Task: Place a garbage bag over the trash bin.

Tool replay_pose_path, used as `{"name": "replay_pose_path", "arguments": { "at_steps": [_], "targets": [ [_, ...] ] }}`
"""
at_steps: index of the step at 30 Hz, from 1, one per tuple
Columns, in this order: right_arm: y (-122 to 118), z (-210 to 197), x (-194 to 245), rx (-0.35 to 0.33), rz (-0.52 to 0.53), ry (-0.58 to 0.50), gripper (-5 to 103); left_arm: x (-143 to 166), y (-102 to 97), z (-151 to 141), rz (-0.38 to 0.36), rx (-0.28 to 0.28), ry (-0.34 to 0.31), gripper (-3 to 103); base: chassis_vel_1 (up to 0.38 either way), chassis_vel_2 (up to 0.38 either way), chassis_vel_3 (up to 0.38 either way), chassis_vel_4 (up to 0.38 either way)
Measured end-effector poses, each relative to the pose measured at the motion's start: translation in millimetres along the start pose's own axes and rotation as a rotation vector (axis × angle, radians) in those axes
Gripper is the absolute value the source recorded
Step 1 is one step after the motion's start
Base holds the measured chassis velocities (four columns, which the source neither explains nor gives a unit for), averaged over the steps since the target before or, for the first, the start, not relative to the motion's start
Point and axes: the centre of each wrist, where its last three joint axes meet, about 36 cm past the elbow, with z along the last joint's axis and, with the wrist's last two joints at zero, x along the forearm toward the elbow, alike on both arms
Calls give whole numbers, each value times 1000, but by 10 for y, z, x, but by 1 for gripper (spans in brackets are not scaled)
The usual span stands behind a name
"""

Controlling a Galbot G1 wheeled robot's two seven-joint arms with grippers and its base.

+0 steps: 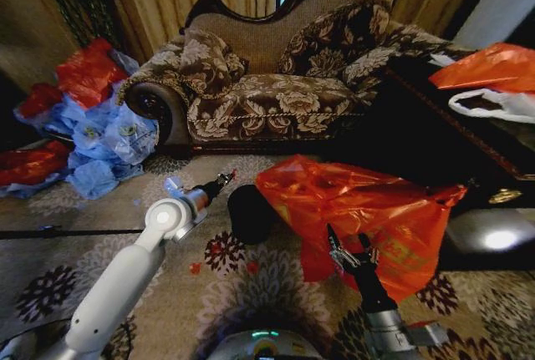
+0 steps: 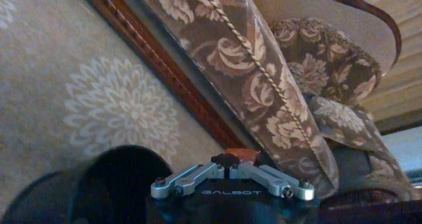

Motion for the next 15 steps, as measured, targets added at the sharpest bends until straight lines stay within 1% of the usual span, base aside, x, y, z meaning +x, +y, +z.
{"name": "replay_pose_path", "arguments": {
  "at_steps": [1,2,3,4,5,6,7,8,9,10,11,14,15],
  "targets": [
    [-2,4,1,0,1,1,100,-2,26,18,-19,-19,0,0,0,0,0,0],
    [-2,4,1,0,1,1,100,-2,26,18,-19,-19,0,0,0,0,0,0],
    [-6,8,3,-1,1,2,100,12,61,94,-41,-64,33,0,0,0,0,0],
    [-11,15,6,-1,1,4,100,46,69,178,-43,-108,82,0,0,0,0,0],
    [-19,28,11,-1,3,6,100,88,68,262,-27,-154,139,0,0,0,0,0],
    [-19,28,11,-1,3,6,100,88,68,262,-27,-154,139,0,0,0,0,0],
    [-29,45,17,-1,5,9,100,125,58,354,0,-202,203,-1,0,0,0,0],
    [-40,63,21,0,7,10,100,134,48,401,23,-229,241,-1,0,0,0,0],
    [-51,80,26,1,10,11,100,125,24,433,53,-245,277,4,0,0,0,0],
    [-51,80,26,1,10,11,100,125,24,433,53,-245,277,4,0,0,0,0],
    [-58,91,29,2,12,11,100,97,-16,433,79,-237,289,10,0,0,0,0],
    [-80,102,41,9,17,12,100,-54,-101,396,127,-213,320,25,0,0,0,0],
    [-80,102,41,9,17,12,100,-54,-101,396,127,-213,320,25,0,0,0,0]
  ]
}}
